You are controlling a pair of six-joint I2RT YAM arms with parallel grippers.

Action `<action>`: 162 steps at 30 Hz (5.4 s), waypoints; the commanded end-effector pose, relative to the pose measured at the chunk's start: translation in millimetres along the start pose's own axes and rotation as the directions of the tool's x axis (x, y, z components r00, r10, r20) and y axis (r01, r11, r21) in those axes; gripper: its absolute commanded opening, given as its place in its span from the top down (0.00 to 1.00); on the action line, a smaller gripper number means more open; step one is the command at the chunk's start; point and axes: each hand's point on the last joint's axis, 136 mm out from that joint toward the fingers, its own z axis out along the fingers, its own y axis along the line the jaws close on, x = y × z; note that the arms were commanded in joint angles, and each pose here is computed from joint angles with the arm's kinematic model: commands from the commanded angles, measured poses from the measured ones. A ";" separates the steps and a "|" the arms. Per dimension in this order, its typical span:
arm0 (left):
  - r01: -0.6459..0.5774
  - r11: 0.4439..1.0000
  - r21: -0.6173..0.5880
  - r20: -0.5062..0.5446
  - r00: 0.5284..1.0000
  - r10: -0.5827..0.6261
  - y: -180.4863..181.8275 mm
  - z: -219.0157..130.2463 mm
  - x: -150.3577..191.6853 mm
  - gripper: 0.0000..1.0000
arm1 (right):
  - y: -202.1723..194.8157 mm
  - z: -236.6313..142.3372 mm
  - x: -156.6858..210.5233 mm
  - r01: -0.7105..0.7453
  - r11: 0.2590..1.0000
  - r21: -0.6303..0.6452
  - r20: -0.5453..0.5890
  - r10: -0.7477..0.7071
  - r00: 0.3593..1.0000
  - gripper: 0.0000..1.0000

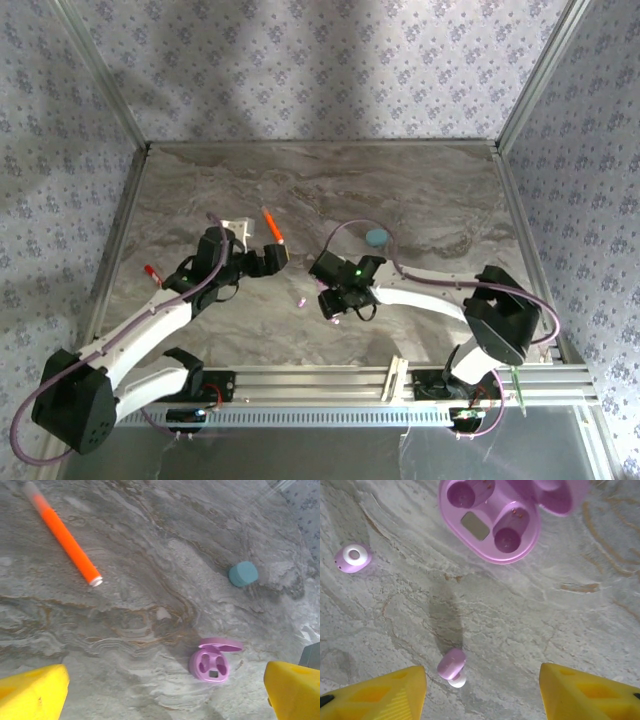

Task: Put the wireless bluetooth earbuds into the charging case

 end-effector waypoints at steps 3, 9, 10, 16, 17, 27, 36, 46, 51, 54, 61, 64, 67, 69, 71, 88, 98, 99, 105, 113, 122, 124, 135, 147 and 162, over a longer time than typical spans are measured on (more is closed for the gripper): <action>-0.020 1.000 -0.001 0.065 0.998 0.020 7.6 -10.1 -3.3 0.00 | 8.1 7.6 2.3 0.007 0.999 0.042 -0.045 -0.005 0.999 0.41; -0.019 1.000 0.004 0.064 0.998 0.019 7.2 -12.4 -2.4 0.00 | 16.9 19.8 4.8 -0.034 0.999 0.002 -0.098 0.034 0.995 0.43; -0.020 1.000 0.005 0.065 0.998 0.020 7.1 -12.5 -2.4 0.00 | 18.7 21.3 5.1 -0.036 0.999 -0.007 -0.104 0.035 0.994 0.45; -0.018 1.000 0.006 0.065 0.998 0.018 7.1 -13.1 -2.7 0.00 | 24.4 28.6 7.9 -0.037 0.999 -0.020 -0.139 0.034 0.990 0.54; -0.019 1.000 0.007 0.067 0.998 0.018 6.8 -13.2 -3.0 0.00 | 25.6 28.8 7.6 -0.036 0.999 -0.022 -0.139 0.033 0.990 0.55; -0.019 1.000 0.008 0.063 0.998 0.019 6.7 -12.1 -2.3 0.00 | 33.1 27.3 7.6 -0.024 0.998 -0.050 -0.140 0.016 0.990 0.61; -0.019 1.000 0.008 0.064 0.998 0.019 6.7 -12.8 -2.5 0.00 | 39.6 24.1 3.2 -0.024 0.997 -0.073 -0.135 0.014 0.991 0.62; -0.018 1.000 0.001 0.067 0.998 0.018 8.4 -13.1 -2.2 0.00 | 19.8 9.8 1.6 0.064 0.996 0.063 -0.100 -0.057 0.993 0.66; -0.010 0.999 -0.038 0.062 0.998 0.013 16.3 -11.4 -1.8 0.00 | 20.8 6.9 -0.2 0.111 0.983 0.148 -0.099 -0.097 0.990 0.72; 0.015 0.998 -0.064 0.048 0.999 -0.012 24.8 -8.1 -0.5 0.00 | 21.8 6.8 1.4 0.138 0.970 0.199 -0.105 -0.119 0.987 0.73; 0.090 0.993 -0.072 0.052 0.995 -0.087 40.2 -7.0 -1.0 0.00 | 20.9 8.8 7.8 0.154 0.952 0.266 -0.122 -0.125 0.985 0.73; 0.122 0.990 -0.075 0.063 0.991 -0.117 46.8 -8.8 -1.9 0.00 | 24.9 10.1 11.2 0.155 0.951 0.267 -0.126 -0.126 0.984 0.73; 0.154 0.985 -0.077 0.080 0.986 -0.148 53.6 -11.8 -3.6 0.00 | 26.9 11.7 13.5 0.151 0.950 0.274 -0.132 -0.118 0.984 0.73; 0.176 0.981 -0.078 0.093 0.981 -0.168 58.2 -14.4 -4.2 0.00 | 26.3 14.0 15.0 0.146 0.948 0.282 -0.137 -0.111 0.984 0.73; 0.192 0.978 -0.076 0.117 0.976 -0.182 61.3 -19.0 -7.0 0.00 | 27.5 16.7 16.5 0.146 0.948 0.282 -0.141 -0.110 0.984 0.73; 0.195 0.979 -0.056 0.177 0.967 -0.182 61.1 -32.7 -12.7 0.00 | 31.4 26.8 18.9 0.158 0.946 0.283 -0.171 -0.112 0.979 0.74; 0.193 0.980 -0.051 0.180 0.967 -0.181 59.9 -33.6 -13.5 0.00 | 28.3 29.4 18.6 0.161 0.945 0.284 -0.183 -0.111 0.977 0.76; 0.193 0.980 -0.051 0.178 0.967 -0.181 60.1 -33.4 -12.9 0.00 | 28.4 29.1 18.1 0.159 0.946 0.282 -0.182 -0.110 0.977 0.77; 0.192 0.980 -0.048 0.173 0.968 -0.182 60.1 -31.4 -12.2 0.00 | 26.0 17.0 10.5 0.138 0.954 0.266 -0.143 -0.102 0.984 0.80; 0.192 0.981 -0.030 0.167 0.969 -0.184 58.1 -28.8 -11.2 0.00 | 30.0 -4.8 -7.2 0.017 0.999 0.038 -0.051 -0.015 0.999 0.80; 0.193 0.981 -0.007 0.148 0.971 -0.190 56.2 -22.5 -8.5 0.00 | 30.2 -27.3 -34.2 -0.087 0.917 -0.390 0.040 0.111 0.993 0.80; 0.192 0.981 -0.004 0.148 0.971 -0.189 55.5 -22.2 -8.9 0.00 | 26.0 -30.4 -40.7 -0.111 0.884 -0.455 0.048 0.149 0.988 0.80; 0.185 0.982 0.031 0.110 0.976 -0.188 48.3 -11.7 -4.1 0.00 | 0.2 -24.5 -66.8 -0.226 0.728 -0.647 0.071 0.352 0.933 0.80; 0.167 0.985 0.036 0.083 0.982 -0.169 42.5 -4.7 -0.2 0.00 | -13.5 -12.8 -71.7 -0.276 0.694 -0.665 0.084 0.437 0.895 0.80; 0.154 0.987 0.039 0.072 0.985 -0.156 38.4 -3.1 1.0 0.00 | -23.5 3.8 -71.1 -0.363 0.683 -0.634 0.118 0.549 0.827 0.80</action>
